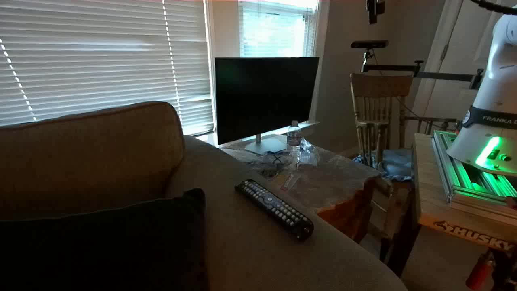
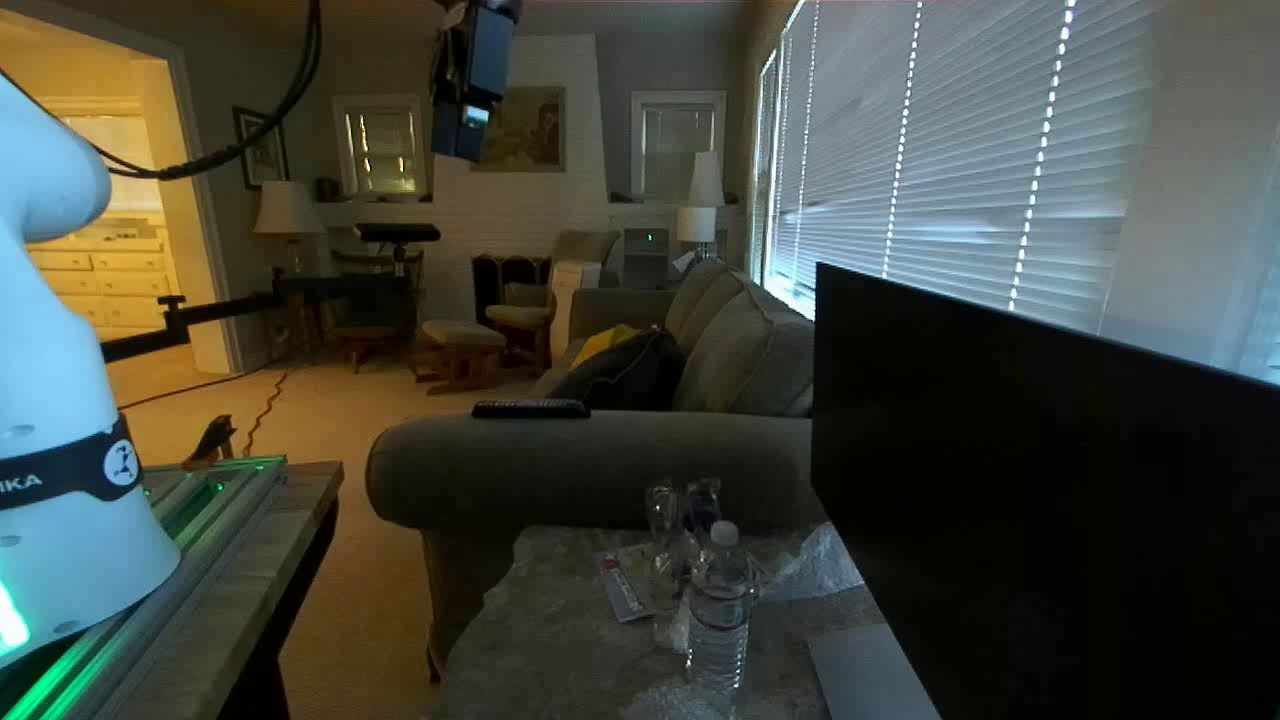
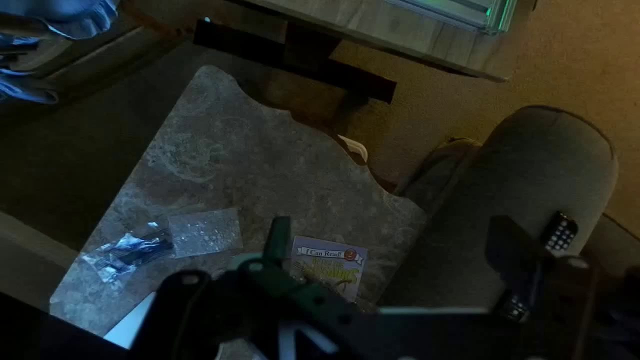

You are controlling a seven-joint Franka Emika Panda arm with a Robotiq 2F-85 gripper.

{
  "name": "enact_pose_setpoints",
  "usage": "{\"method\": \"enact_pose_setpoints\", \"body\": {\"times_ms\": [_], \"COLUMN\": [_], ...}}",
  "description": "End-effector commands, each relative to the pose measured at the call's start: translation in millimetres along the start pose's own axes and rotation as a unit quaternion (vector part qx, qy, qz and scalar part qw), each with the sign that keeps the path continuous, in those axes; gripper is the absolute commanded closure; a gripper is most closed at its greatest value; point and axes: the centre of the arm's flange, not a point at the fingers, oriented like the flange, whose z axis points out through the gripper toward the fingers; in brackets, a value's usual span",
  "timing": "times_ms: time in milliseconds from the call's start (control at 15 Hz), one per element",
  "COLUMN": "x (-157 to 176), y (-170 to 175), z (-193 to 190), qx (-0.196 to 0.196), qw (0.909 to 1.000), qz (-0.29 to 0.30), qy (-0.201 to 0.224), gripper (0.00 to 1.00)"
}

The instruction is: Pick up the remote from the sofa and put it on the table

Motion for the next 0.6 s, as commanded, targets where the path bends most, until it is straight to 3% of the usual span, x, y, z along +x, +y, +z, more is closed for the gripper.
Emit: {"method": "enact_pose_setpoints", "body": {"times_ms": [0, 400, 533], "x": [0.0, 0.0, 6.3], "y": [0.0, 0.0, -18.7], "z": [0.0, 0.0, 12.3], "qx": [0.000, 0.000, 0.005], "qw": [1.0000, 1.0000, 0.9999], "qz": [0.000, 0.000, 0.010], "qy": [0.000, 0.000, -0.006], "gripper": [0.00, 0.00, 0.00]}}
